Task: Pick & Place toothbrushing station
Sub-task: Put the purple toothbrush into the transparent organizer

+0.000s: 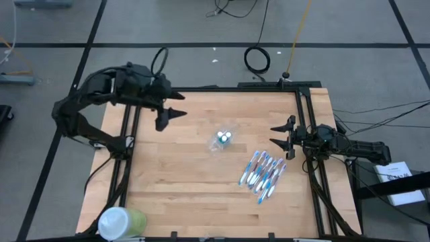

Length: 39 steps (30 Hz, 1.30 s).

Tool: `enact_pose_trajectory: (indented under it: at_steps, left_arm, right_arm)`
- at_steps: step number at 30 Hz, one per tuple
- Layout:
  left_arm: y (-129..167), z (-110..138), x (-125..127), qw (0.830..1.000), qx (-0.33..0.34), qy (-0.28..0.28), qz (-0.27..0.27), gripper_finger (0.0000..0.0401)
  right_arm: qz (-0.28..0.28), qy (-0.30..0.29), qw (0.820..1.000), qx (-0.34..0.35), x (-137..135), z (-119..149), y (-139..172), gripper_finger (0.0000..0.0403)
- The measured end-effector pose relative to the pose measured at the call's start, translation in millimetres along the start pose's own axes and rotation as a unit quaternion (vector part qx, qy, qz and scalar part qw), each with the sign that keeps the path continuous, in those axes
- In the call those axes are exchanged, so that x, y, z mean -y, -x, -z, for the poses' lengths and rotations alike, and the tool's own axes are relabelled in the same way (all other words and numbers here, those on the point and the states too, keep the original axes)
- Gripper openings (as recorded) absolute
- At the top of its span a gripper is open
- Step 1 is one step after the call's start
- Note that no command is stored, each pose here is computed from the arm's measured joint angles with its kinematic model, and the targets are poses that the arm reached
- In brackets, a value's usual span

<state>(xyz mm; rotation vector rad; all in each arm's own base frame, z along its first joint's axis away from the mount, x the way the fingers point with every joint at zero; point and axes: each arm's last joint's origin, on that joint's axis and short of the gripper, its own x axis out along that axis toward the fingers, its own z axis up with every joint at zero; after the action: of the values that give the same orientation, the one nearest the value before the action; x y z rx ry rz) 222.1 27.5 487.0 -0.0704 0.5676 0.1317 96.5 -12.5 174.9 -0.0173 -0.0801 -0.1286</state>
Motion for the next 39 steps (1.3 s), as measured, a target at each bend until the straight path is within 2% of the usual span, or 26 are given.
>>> enact_pose_trajectory:
  at_steps: [4,7,10,12,15,19,21,24,28,33,39]
  left_arm:
    - [-26.8,11.6,8.8,1.0,-0.005,-0.023,0.015,0.0283]
    - [-51.6,32.3,15.3,0.998,0.002,-0.049,0.028,0.0283]
    - [-72.3,63.6,14.6,0.998,0.027,-0.045,0.03,0.0283]
    - [-81.0,86.0,12.9,0.997,0.069,-0.03,0.03,0.0283]
    - [-71.9,130.8,8.2,0.992,0.121,0.0,0.021,0.0283]
    - [-55.0,180.5,2.3,0.973,0.226,0.037,-0.008,0.0283]
    - [-52.8,201.5,1.2,0.958,0.282,0.042,-0.012,0.0283]
    - [-57.1,232.5,-1.8,0.947,0.319,0.041,-0.027,0.0283]
    - [-65.0,261.9,-5.7,0.938,0.337,0.054,-0.055,0.0283]
    - [-72.3,286.3,-9.4,0.938,0.329,0.058,-0.096,0.0283]
    - [-80.8,311.4,-11.3,0.937,0.326,0.079,-0.099,0.0283]
  right_arm:
    - [0.0,0.0,1.0,0.0,0.0,0.0,0.0,0.0212]
    - [0.0,0.0,1.0,0.0,0.0,0.1,0.0,0.0212]
    - [0.0,0.0,1.0,0.0,0.0,0.1,0.0,0.0212]
    - [0.0,0.0,1.0,0.0,0.0,0.0,0.0,0.0212]
    - [0.0,0.0,1.0,0.0,0.0,0.0,0.0,0.0212]
    - [0.0,0.0,1.0,0.0,0.0,0.0,0.0,0.0212]
    - [0.0,0.0,1.0,0.0,0.0,0.0,0.0,0.0212]
    - [0.0,0.0,1.0,0.0,0.0,0.1,0.0,0.0212]
    - [0.0,0.0,1.0,0.0,0.0,0.1,0.0,0.0212]
    - [0.0,0.0,1.0,0.0,0.0,0.1,0.0,0.0212]
    - [0.0,0.0,1.0,0.0,0.0,0.1,0.0,0.0212]
